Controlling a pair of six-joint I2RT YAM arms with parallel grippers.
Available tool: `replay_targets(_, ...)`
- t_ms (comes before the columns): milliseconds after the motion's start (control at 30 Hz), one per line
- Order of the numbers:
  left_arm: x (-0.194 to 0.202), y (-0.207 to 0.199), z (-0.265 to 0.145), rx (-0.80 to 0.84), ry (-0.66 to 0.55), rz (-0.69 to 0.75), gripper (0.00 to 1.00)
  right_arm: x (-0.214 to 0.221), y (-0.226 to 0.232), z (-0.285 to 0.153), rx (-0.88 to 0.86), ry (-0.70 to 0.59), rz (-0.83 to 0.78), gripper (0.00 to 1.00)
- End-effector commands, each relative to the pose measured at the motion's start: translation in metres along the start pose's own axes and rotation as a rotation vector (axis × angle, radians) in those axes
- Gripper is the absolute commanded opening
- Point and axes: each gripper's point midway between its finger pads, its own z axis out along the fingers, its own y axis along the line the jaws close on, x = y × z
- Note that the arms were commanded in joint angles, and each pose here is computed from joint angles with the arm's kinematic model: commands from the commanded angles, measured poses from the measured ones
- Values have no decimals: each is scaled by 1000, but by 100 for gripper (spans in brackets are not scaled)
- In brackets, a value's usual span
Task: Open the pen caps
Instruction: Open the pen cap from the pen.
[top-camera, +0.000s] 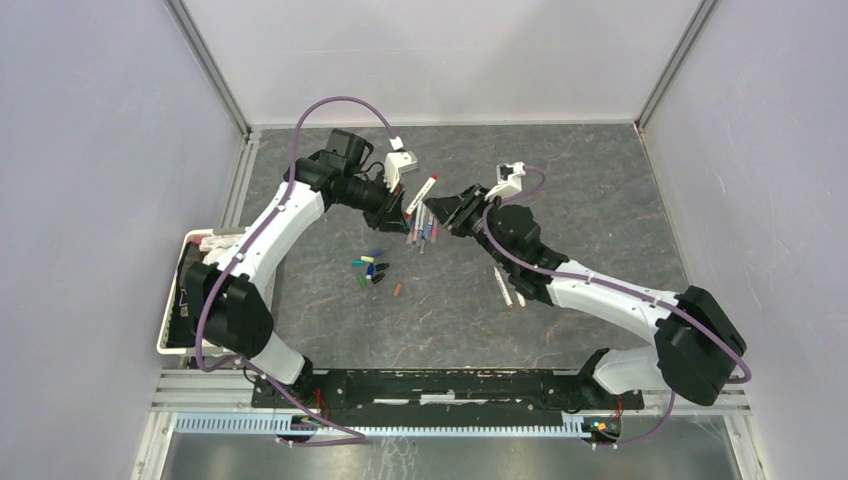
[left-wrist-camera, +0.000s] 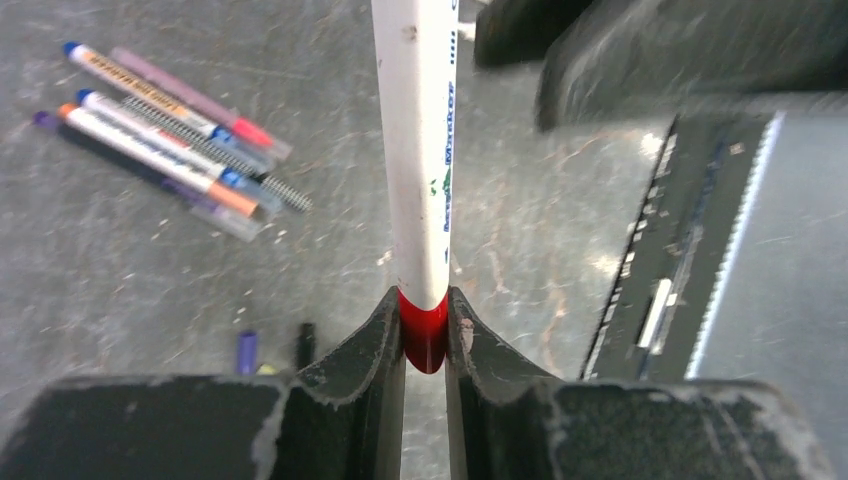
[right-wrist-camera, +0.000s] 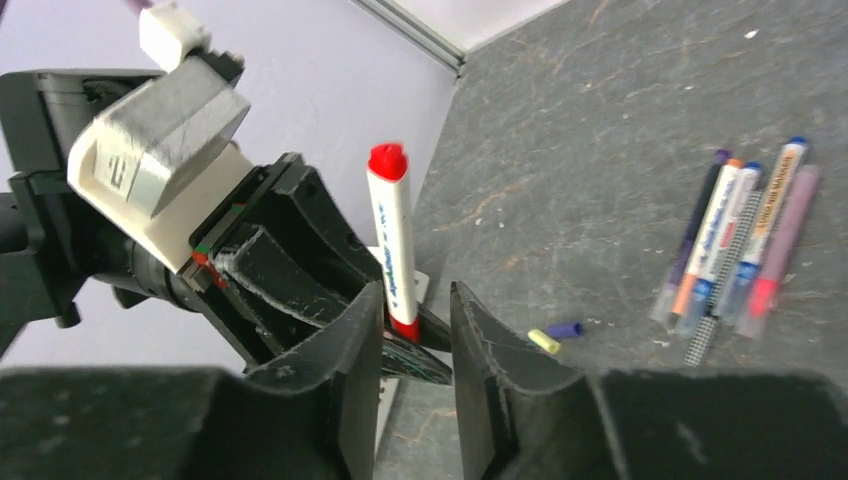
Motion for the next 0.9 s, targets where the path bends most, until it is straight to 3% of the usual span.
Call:
replay_targets(0, 6, 15, -16, -127, 44, 180, 2, -12, -1, -11, -28, 100, -62, 41)
replay_targets(167, 22, 27, -21, -181, 126, 237, 2, -13, -11, -15, -45, 254, -146, 54)
replay_targets(333, 39, 32, -23, -209, 211, 327, 2, -7, -12, -17, -83, 430, -244, 60)
replay_targets(467, 49, 23, -25, -174, 259, 402, 2, 1, -12, -21, -130, 549, -309, 63)
replay_targets(867, 74, -3, -17, -80, 388, 545, 2, 26, -12, -34, -265, 750, -323, 64)
